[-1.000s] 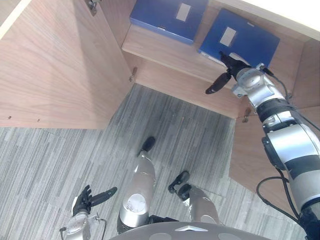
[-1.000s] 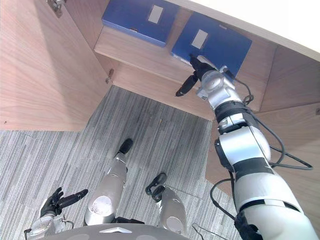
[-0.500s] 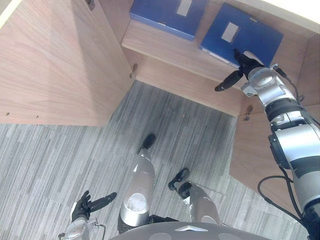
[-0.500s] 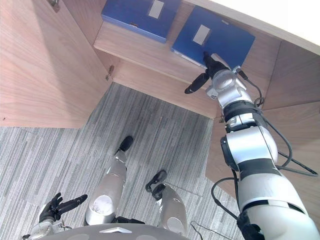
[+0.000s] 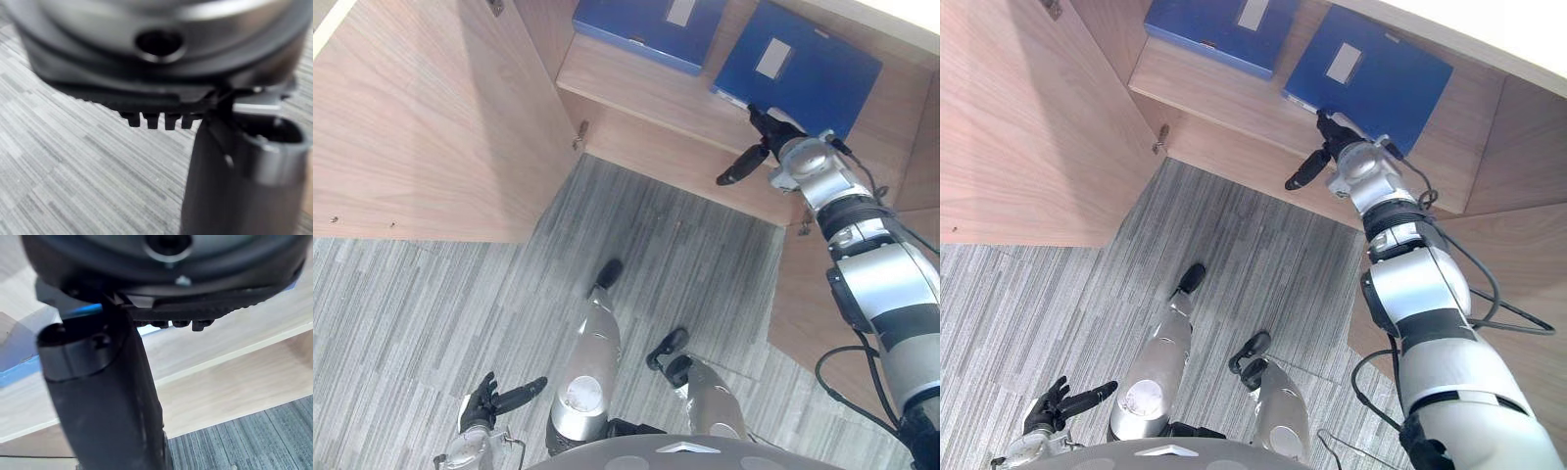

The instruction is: Walk over to the cabinet, pick up the folder, carry it to the office cabinet, place the folder inside the office cabinet, then close the office cabinet door

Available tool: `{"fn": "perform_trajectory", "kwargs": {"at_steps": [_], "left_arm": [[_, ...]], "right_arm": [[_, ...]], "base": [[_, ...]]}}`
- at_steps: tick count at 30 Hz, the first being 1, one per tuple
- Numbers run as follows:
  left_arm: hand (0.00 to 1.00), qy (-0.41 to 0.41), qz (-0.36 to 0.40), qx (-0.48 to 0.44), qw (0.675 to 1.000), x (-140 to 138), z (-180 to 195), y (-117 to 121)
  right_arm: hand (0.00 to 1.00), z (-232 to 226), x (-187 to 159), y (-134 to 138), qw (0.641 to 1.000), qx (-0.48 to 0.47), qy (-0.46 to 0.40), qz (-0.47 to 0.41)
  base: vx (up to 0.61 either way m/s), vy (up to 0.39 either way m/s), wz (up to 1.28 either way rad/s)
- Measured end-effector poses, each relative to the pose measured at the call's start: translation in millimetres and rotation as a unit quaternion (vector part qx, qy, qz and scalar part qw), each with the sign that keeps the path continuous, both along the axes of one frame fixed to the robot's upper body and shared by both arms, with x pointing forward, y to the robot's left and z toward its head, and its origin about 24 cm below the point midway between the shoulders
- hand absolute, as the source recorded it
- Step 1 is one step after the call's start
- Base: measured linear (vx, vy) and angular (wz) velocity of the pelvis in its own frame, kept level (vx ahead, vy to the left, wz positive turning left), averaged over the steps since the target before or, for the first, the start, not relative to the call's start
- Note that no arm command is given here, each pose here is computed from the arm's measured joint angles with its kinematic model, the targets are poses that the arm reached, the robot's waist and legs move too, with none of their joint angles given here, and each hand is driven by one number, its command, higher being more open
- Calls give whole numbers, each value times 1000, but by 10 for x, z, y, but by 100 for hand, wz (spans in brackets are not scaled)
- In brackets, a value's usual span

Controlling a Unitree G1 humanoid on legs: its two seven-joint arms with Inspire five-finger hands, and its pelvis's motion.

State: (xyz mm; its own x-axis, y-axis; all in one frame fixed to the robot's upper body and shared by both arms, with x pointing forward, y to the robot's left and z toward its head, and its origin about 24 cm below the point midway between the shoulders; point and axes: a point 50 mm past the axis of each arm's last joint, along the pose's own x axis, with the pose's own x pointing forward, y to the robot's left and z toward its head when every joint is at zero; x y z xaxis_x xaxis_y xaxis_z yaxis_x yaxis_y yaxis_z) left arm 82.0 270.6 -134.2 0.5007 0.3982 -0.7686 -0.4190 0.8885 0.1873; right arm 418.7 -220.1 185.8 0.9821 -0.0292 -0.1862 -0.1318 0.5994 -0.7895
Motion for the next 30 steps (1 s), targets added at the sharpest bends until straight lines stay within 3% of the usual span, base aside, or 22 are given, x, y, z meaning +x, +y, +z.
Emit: {"fn": "perform_trajectory", "kwargs": {"at_steps": [13,16,18,22,24,26,28,30], "left_arm": [[100,2,-1,0,1000,10,-3,-9],[100,6,-5,-1,1000,21,-18,-44],[100,13,-2,-4,1000,0,-41,-69],[100,24,17,-19,999,23,-101,-204],[100,50,35,-24,998,-57,-156,-252],[100,71,42,-27,996,-122,-190,-283],[100,95,32,-17,995,-206,-221,-317],[100,110,25,-15,993,-270,-236,-331]], "right_arm": [[100,-285,-1,303,999,19,33,35],[100,-597,-72,372,996,68,57,27],[100,-960,-179,562,987,135,85,22],[100,-1856,-649,938,942,284,177,-32],[100,-2414,-1116,1071,893,360,244,-114],[100,-2732,-1467,1082,863,380,288,-165],[100,-3122,-2033,1051,814,397,348,-243],[100,-3277,-2326,1005,782,409,368,-294]], "base": [[-49,-42,3],[-4,-73,4],[19,-65,1],[22,-55,-5],[-22,-12,4],[-46,-15,17],[-34,-21,20],[-1,-12,19]]}}
